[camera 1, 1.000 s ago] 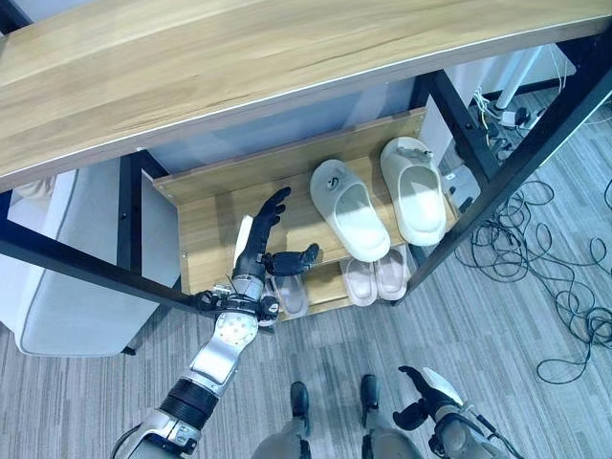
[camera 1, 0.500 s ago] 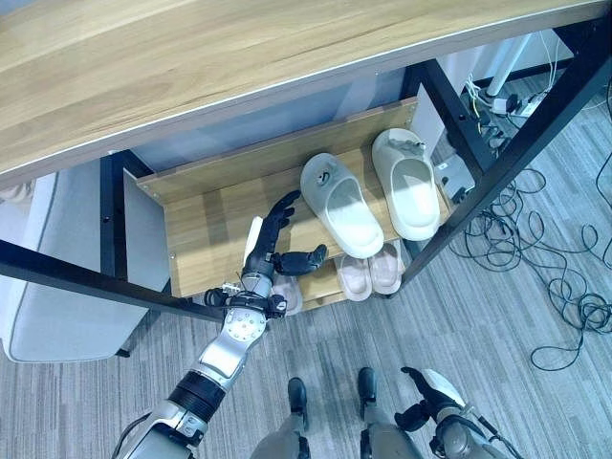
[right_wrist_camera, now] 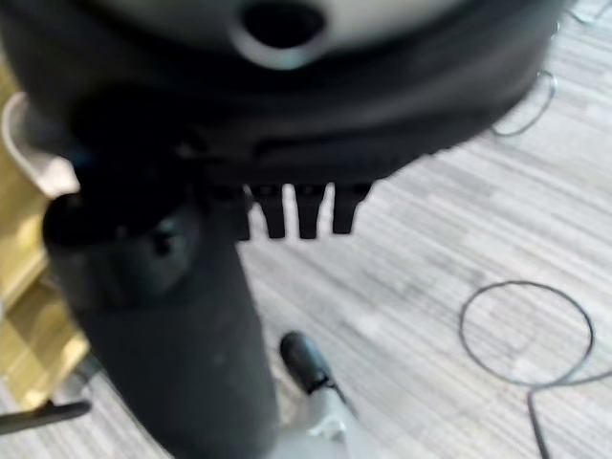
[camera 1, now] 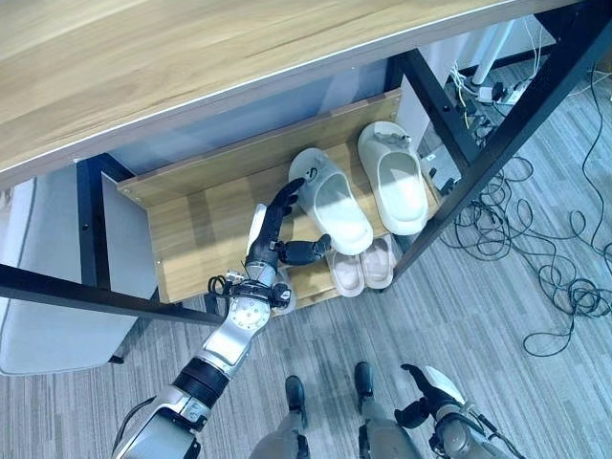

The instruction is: Arrange the slippers neatly on the shoe rack.

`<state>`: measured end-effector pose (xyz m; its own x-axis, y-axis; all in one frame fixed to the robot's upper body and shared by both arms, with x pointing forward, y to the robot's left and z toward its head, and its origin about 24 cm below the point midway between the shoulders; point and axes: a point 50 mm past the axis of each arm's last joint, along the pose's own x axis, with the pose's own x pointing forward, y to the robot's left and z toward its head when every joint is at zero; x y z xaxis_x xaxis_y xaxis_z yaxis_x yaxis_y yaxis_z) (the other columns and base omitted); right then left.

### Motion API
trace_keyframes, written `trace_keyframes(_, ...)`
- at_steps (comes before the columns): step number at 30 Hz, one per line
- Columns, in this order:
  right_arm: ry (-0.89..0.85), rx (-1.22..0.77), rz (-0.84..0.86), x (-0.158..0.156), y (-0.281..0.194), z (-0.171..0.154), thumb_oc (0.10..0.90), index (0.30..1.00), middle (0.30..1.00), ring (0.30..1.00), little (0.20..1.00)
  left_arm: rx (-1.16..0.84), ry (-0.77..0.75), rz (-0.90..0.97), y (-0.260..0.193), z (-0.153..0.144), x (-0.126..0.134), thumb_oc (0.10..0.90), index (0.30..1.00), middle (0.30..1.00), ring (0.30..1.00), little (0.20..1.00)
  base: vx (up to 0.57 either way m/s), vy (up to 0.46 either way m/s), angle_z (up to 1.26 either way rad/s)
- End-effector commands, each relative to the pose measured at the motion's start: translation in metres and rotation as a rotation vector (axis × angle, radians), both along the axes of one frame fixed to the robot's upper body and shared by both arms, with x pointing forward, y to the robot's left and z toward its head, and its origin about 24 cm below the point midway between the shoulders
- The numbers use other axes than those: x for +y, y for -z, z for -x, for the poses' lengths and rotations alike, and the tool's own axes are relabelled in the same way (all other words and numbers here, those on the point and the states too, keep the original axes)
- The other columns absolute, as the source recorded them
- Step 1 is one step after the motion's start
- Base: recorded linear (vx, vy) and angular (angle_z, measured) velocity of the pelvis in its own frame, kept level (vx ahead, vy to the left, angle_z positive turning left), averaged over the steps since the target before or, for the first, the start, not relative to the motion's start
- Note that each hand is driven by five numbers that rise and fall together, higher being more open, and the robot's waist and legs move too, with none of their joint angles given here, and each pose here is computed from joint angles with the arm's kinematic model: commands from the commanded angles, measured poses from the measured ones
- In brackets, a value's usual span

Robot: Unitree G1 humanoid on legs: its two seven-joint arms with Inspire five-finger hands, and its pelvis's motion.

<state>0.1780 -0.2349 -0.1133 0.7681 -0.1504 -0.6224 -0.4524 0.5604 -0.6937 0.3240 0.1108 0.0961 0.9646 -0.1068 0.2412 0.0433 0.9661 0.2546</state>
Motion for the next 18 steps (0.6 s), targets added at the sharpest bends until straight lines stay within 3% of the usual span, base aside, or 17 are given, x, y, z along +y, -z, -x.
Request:
trace_keyframes(1, 0.008, -0.019, 0.002, -0.004, 0.000, 0.011, 0.800, 0.900, 0.900, 0.900, 0.900, -0.212, 0.031, 0.024, -0.054, -0.018, -0.017, 0.800, 0.900, 0.900, 0.900, 0.900, 0.00, 0.000, 0.00)
trace_keyframes(18, -0.007, -0.024, 0.002, -0.004, 0.000, 0.011, 0.800, 0.900, 0.900, 0.900, 0.900, -0.292, 0.068, -0.014, -0.079, -0.026, -0.034, 0.800, 0.900, 0.900, 0.900, 0.900, 0.00, 0.000, 0.00)
